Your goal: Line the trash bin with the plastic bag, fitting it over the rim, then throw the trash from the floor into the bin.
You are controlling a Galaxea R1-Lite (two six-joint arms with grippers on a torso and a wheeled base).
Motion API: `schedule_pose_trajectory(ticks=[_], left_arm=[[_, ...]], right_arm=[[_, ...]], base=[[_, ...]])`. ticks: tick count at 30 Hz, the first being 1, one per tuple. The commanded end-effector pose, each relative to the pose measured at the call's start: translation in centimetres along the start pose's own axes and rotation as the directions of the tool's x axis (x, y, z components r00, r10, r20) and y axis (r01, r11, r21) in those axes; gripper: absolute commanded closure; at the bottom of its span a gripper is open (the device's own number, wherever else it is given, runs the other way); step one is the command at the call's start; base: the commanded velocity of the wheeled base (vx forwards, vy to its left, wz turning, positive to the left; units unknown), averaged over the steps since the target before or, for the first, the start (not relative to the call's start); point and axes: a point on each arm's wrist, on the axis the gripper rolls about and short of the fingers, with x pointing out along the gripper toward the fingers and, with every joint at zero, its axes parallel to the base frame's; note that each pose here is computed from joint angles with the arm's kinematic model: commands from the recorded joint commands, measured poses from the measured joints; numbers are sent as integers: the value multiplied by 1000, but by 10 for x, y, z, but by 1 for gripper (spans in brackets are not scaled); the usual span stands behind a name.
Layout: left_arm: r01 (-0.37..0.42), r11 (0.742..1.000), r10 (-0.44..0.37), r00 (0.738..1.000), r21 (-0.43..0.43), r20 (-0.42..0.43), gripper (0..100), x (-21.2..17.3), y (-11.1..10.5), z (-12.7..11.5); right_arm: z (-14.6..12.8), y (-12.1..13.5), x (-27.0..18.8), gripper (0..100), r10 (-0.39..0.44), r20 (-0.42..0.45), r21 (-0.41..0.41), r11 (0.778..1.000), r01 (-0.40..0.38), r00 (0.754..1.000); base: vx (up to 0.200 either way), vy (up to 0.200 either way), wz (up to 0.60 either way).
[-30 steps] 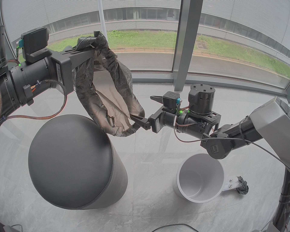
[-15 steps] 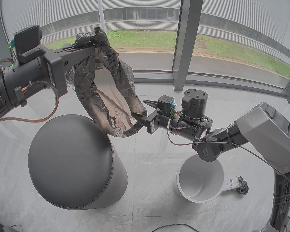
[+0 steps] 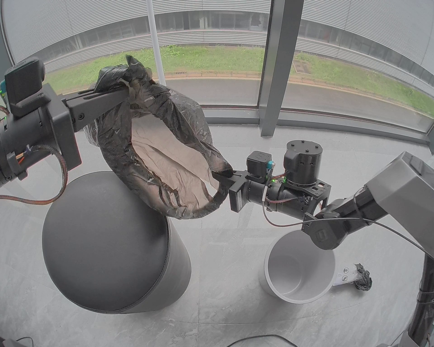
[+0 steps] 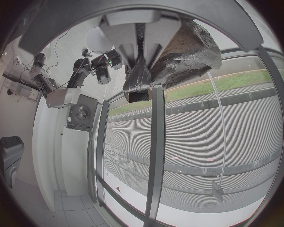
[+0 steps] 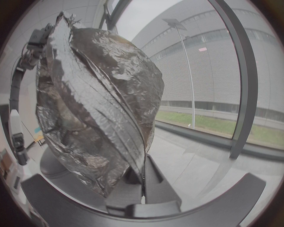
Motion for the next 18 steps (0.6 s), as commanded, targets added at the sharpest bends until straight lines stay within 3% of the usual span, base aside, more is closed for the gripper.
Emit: schedule_pose_trajectory(ticks=[1,4,9,14,18], left_arm=[[-58,995,52,995,-76,-82,100,-1,32,-24],[-64,994,51,990,-92,-128,100,3,47,-40],[44,983,-79,977,-176,-198,100,30,62,-78],[126,963,-176,964,-237,-202,100,70,54,-100],[163,941,-221,960,-297,-174,100,100,47,-119]], right_arm=[[48,37,-88,100,105,-11,164,981,-101,994],[56,46,-118,100,126,-27,224,968,-117,992],[86,57,-165,100,139,8,296,946,-135,990],[100,76,-183,100,196,-25,339,924,-176,980],[96,76,-184,100,161,-74,353,927,-126,984]], base=[[0,0,0],[0,0,0],[0,0,0],[0,0,0],[0,0,0]])
